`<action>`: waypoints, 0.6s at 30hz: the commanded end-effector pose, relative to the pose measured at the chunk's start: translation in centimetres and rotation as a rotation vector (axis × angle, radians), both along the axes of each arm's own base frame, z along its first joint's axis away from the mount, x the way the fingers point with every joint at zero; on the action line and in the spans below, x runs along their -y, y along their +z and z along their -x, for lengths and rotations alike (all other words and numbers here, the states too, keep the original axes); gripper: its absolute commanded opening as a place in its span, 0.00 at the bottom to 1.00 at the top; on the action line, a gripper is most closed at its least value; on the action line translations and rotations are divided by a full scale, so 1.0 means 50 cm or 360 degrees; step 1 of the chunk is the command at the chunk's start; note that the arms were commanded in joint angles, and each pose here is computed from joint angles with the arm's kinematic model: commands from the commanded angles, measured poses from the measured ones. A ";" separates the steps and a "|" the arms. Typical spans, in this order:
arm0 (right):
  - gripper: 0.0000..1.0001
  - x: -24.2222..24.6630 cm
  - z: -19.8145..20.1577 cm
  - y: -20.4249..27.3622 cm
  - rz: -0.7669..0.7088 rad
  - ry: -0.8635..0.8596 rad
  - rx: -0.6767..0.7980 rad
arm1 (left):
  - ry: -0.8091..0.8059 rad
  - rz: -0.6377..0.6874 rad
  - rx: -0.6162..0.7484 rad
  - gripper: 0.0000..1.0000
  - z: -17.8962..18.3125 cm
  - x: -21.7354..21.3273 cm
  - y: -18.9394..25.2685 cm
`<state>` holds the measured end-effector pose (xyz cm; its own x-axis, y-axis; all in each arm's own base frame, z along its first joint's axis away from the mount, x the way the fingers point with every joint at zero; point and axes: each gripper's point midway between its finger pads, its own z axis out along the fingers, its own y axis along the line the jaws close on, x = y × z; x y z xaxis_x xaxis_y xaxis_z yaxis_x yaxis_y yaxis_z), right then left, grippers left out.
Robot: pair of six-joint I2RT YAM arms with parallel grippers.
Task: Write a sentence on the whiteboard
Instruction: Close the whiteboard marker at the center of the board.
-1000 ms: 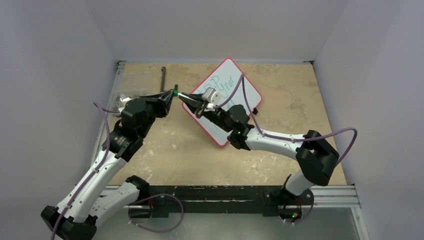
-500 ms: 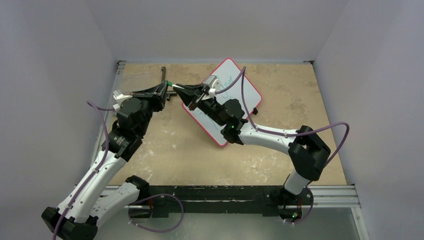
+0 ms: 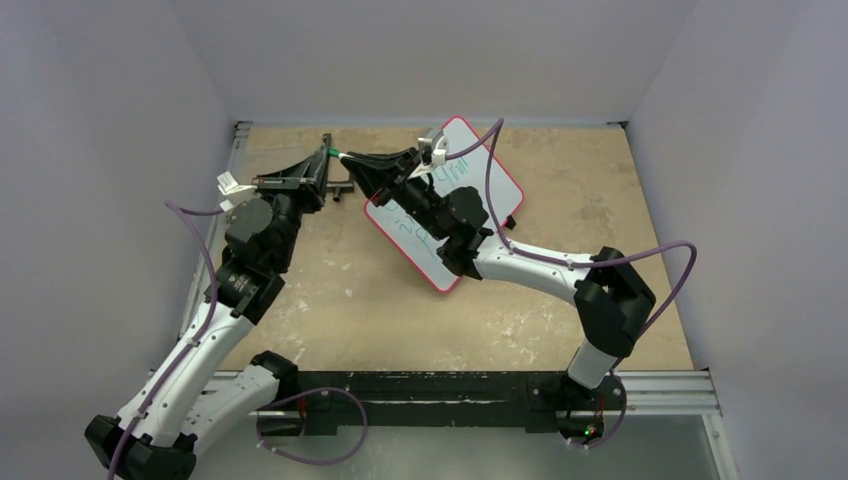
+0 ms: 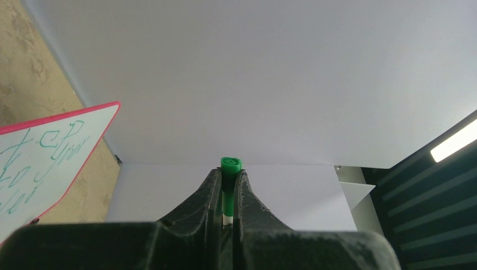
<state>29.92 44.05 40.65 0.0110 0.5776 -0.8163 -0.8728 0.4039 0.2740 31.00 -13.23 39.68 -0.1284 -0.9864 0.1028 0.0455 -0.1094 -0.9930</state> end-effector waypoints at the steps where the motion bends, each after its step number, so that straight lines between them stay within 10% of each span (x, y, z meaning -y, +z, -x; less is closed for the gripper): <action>1: 0.00 -0.067 0.049 -0.064 0.0130 0.0249 -0.0131 | -0.0662 -0.0057 0.0138 0.00 0.102 0.138 0.025; 9: 0.03 -0.061 0.064 -0.070 0.0186 0.0273 -0.0107 | -0.0624 -0.0070 0.0150 0.00 0.109 0.125 0.020; 18: 0.62 -0.038 0.071 -0.072 0.0222 0.0235 -0.0099 | -0.0481 -0.0036 0.0143 0.00 0.104 0.090 0.018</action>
<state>27.22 44.72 40.32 -0.0542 0.5445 -0.8370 -0.9100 0.3181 0.2658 29.14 -12.76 39.81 -0.1496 -0.9851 0.0845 0.0874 -0.0983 -0.9913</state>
